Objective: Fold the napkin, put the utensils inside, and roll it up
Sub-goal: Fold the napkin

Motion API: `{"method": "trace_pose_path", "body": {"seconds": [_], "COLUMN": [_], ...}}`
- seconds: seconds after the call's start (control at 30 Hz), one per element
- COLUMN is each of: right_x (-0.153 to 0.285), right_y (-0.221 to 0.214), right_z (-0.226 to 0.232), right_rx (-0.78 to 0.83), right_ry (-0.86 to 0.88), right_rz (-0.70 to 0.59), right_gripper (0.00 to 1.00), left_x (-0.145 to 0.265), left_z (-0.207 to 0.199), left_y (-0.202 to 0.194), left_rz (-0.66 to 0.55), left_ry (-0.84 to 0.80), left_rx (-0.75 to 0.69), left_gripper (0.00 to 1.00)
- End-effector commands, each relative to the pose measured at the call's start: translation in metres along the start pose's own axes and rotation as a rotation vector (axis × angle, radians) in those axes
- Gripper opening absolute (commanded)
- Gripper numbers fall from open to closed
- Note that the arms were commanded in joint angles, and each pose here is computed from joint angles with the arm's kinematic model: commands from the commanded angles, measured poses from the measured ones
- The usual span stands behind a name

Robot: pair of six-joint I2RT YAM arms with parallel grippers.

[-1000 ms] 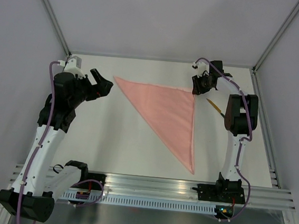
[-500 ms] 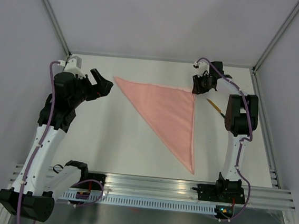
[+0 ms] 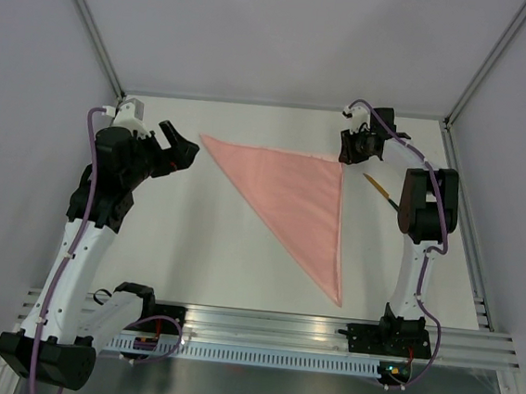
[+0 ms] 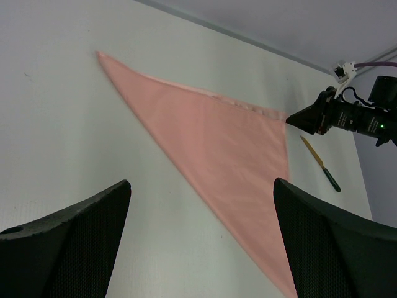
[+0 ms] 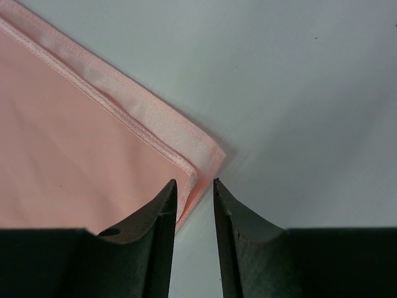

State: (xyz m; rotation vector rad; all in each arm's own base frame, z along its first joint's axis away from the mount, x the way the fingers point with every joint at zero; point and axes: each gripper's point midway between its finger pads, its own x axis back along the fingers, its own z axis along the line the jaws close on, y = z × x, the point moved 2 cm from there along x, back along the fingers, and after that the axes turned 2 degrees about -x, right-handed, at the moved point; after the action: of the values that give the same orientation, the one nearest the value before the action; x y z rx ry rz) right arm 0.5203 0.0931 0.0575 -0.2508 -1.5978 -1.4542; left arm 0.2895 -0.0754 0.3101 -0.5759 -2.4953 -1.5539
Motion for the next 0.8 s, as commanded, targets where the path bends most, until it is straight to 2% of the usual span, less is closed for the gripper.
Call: {"method": "trace_pose_path", "body": {"seconds": [0.0, 0.23, 0.77], "right_x": [0.013, 0.004, -0.009], "right_y": [0.025, 0.017, 0.010], "right_z": [0.005, 0.003, 0.006], "right_rx": [0.007, 0.006, 0.023], "right_ry": [-0.003, 0.000, -0.015], "right_rz": [-0.063, -0.035, -0.005], "right_gripper": [0.36, 0.40, 0.33], "left_x": [0.000, 0.001, 0.000], "left_z": [-0.006, -0.007, -0.006], "left_y": [0.010, 0.010, 0.009], "left_rz": [-0.035, -0.036, -0.031], "left_ry": [-0.019, -0.020, -0.019], "left_rx": [0.037, 0.037, 0.038], "left_gripper": [1.00, 1.00, 1.00]}}
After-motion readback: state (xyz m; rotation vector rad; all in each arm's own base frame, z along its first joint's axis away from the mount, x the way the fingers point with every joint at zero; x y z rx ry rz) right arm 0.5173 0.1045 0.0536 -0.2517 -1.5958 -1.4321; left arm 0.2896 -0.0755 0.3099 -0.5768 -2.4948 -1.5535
